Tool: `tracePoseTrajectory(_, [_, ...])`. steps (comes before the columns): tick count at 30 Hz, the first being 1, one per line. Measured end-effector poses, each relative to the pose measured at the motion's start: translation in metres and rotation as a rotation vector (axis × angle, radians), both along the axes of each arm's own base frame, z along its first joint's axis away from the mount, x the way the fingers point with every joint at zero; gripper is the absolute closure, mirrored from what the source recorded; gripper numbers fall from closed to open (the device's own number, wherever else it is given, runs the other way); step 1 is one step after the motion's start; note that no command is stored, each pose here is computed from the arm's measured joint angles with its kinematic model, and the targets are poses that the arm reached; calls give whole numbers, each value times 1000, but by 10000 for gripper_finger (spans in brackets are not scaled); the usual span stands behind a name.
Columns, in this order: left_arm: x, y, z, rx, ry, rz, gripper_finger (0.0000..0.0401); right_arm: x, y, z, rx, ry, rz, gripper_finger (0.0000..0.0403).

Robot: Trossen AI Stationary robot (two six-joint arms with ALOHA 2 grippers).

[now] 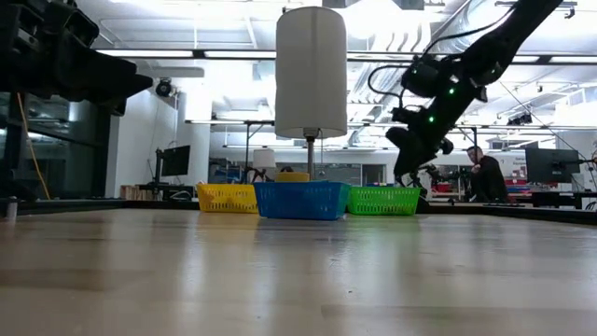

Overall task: Pick and place Stapler, Stapler remover, tape
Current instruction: Put the violet tape into the blue basket

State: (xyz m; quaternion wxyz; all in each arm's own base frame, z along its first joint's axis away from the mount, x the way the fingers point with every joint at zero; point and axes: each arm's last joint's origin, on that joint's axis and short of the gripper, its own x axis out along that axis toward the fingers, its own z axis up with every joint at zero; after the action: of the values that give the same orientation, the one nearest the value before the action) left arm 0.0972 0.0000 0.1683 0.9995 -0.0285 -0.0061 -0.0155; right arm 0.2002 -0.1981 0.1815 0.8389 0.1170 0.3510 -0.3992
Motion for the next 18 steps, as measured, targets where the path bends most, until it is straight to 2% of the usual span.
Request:
tracePoseTrajectory(4, [0,0,0,-4,0,0,226,-6,7,12,11,-24,25,297])
tracePoseTrajectory(8, [0,0,0,-4,0,1,226,-11,16,23,55,-53,68,258])
tracePoseTrajectory(14, [0,0,0,-3,-1,1,226,-21,39,29,238,-63,195,174])
tracePoseTrajectory(18, [0,0,0,-2,-1,1,226,-30,60,31,375,-28,234,144])
